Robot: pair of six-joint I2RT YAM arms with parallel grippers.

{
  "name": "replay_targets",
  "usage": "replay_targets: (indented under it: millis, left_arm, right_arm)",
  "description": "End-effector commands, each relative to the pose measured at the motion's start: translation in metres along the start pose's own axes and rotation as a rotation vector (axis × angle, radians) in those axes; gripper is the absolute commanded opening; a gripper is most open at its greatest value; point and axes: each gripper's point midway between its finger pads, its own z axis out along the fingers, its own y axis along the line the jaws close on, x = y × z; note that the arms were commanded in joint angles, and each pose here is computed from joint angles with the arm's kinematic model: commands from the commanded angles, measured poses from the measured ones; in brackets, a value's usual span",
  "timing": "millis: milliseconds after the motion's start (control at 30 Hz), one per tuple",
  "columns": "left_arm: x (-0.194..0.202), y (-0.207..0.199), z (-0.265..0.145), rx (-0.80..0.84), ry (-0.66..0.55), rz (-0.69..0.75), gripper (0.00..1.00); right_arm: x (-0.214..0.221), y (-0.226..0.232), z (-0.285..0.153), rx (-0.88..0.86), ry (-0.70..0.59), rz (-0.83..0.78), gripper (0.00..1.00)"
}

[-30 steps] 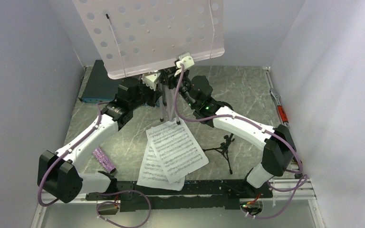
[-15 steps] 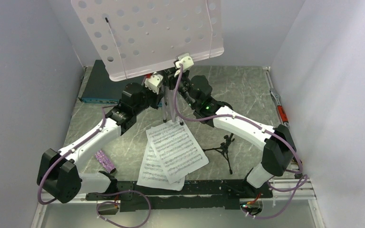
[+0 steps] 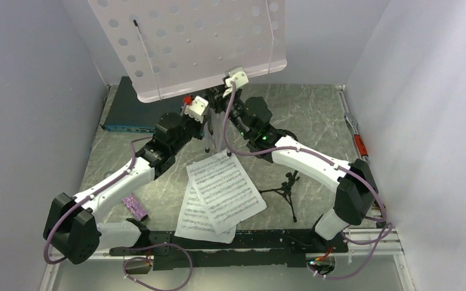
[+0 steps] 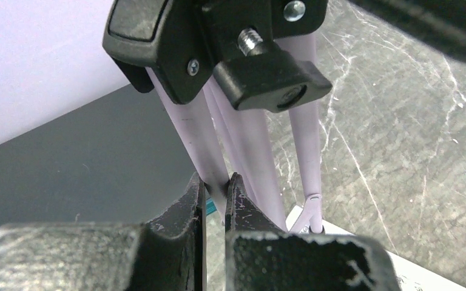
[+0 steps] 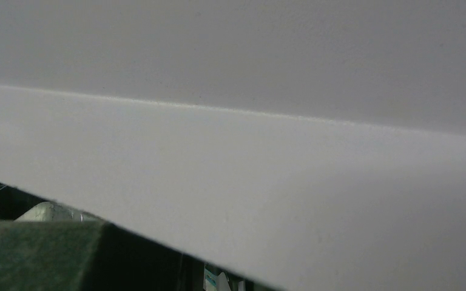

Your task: Set up the instrument practice props

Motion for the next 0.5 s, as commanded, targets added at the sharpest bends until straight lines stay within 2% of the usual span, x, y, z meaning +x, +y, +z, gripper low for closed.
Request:
replay_targets:
  millis: [0, 467]
  left_arm:
    - [0.1, 0.046, -0.012, -0.183, 0.35, 0.217, 0.03]
    - [0.132, 0.049, -0.012, -0.217, 0.46, 0.217, 0.03]
  right_arm:
    - [-0.289, 0.002, -0.087, -0.109, -0.833, 0.233, 0.0]
    - [-0.307, 0.002, -0.1, -0.131, -0.877, 0.239, 0.0]
